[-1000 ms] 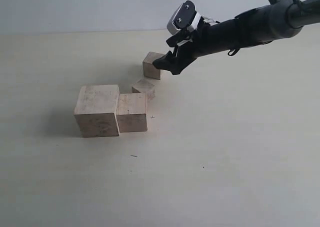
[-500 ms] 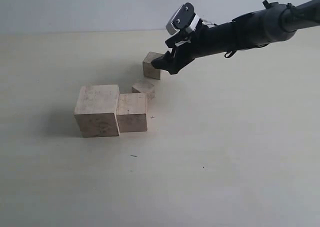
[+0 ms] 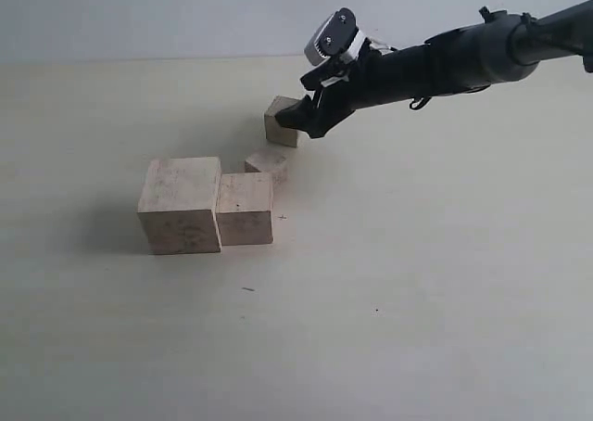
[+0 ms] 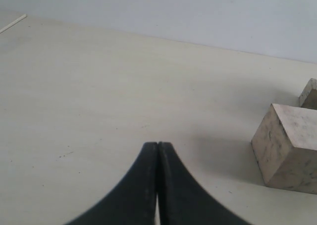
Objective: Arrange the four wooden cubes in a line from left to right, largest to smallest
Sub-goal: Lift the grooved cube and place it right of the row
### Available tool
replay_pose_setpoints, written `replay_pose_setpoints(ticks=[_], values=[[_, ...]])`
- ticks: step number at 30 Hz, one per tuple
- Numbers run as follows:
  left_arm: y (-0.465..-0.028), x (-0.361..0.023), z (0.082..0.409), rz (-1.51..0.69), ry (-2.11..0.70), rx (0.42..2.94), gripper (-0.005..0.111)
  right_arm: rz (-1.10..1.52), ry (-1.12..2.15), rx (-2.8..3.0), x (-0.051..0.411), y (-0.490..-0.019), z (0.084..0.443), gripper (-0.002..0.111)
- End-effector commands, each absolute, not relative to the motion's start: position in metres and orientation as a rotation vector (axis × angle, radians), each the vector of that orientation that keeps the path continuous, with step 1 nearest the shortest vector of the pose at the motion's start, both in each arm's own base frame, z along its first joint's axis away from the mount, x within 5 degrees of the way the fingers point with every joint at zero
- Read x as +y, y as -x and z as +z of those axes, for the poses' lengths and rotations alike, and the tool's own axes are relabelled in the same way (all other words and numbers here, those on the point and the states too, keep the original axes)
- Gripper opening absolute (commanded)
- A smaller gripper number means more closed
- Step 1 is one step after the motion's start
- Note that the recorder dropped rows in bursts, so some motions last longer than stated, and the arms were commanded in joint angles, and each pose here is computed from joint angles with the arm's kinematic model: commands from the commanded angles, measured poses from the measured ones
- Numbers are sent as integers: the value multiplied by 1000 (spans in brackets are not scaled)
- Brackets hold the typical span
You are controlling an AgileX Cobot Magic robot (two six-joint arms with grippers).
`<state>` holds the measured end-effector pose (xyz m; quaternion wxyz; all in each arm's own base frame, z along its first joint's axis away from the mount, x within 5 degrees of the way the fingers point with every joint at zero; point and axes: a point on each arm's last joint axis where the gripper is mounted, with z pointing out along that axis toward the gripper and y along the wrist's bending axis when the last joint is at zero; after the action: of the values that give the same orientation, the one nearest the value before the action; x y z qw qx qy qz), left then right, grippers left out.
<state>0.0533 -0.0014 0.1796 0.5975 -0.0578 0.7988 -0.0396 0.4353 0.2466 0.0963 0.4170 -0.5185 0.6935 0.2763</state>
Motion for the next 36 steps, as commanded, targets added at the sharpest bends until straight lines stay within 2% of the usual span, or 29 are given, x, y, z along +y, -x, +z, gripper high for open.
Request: replay_pose_setpoints(ticks=[1,4,7,10,15,29,36], values=[[-53,-2,180,-99,128,1845,0,713,1299,1727,248,-439,91,78],[-53,-2,180,-99,128,1845,0,720,1301,1745,248,-439,82,76],[-53,-2,180,-99,128,1845,0,720,1307,1748,248,-438,79,65],[-53,-2,180,-99,128,1845,0,717,1310,1743,248,-439,81,45],[-53,-2,180,-99,128,1845,0,732,1358,1744,248,-436,101,1],[-53,-2,180,-99,128,1845,0,521,1688,1765,225,-407,205,0],[-53,-2,180,-99,128,1845,0,621,1923,1848,212,-379,209,0]])
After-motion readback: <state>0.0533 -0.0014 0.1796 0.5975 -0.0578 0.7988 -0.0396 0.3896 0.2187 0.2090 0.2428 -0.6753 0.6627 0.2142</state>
